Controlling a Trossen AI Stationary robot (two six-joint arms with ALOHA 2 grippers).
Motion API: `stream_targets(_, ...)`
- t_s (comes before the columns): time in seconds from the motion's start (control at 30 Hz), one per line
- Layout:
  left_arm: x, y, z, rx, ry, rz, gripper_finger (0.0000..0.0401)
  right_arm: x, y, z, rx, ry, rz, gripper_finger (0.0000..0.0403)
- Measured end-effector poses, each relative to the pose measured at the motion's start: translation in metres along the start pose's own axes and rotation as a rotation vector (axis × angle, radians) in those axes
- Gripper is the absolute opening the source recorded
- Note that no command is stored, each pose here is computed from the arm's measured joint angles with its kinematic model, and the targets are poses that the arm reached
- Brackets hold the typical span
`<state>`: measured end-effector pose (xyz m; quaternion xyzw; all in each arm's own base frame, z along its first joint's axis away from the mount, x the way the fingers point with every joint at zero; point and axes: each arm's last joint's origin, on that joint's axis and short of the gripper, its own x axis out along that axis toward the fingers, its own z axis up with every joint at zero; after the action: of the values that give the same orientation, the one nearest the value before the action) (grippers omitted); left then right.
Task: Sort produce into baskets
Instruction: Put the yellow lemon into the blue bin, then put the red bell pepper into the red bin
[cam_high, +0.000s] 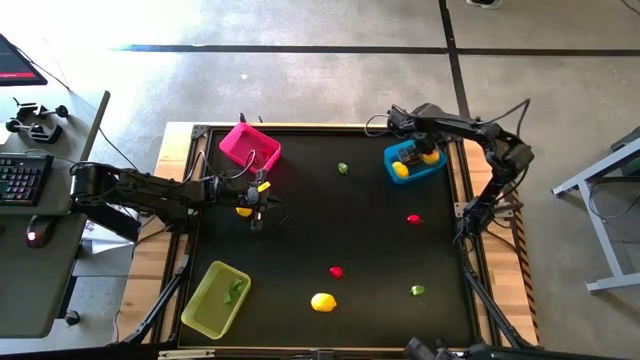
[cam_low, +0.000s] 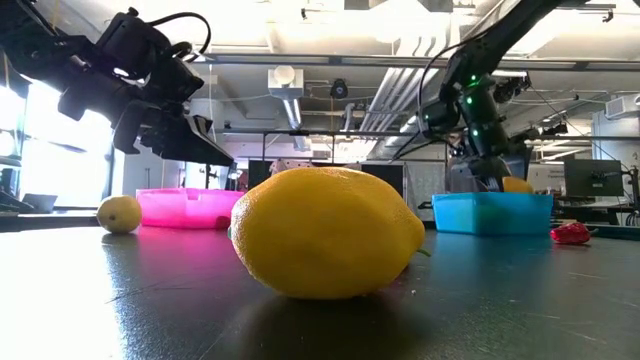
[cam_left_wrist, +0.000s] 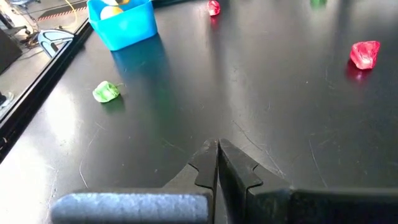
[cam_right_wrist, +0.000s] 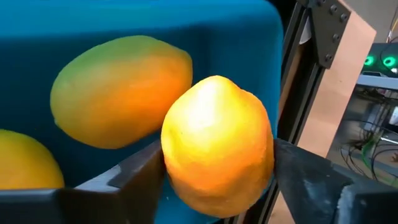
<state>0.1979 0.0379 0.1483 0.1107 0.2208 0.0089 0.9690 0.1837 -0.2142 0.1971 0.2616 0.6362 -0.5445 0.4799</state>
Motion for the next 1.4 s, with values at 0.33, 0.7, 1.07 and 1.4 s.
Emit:
stream_targets(0.33, 0.000, 0.000, 0.000, -0.002, -0.001, 0.001, 0.0000, 0.004, 0.005, -0.003, -0.113, 0.041, -0.022, 0.0290)
stream_targets(0.7, 0.000, 0.000, 0.000, -0.003, 0.000, 0.000, 0.0000, -0.004, 0.022, -0.002, -0.207, -0.068, -0.013, 0.0157)
stream_targets(1.07, 0.000, 0.000, -0.001, -0.004, 0.007, -0.002, 0.0000, -0.007, 0.029, 0.004, -0.199, -0.139, 0.064, 0.0029)
stream_targets(1.4, 0.000, 0.000, -0.001, -0.003, 0.008, -0.002, 0.0000, -0.079, 0.028, -0.042, -0.200, -0.498, 0.151, 0.0001)
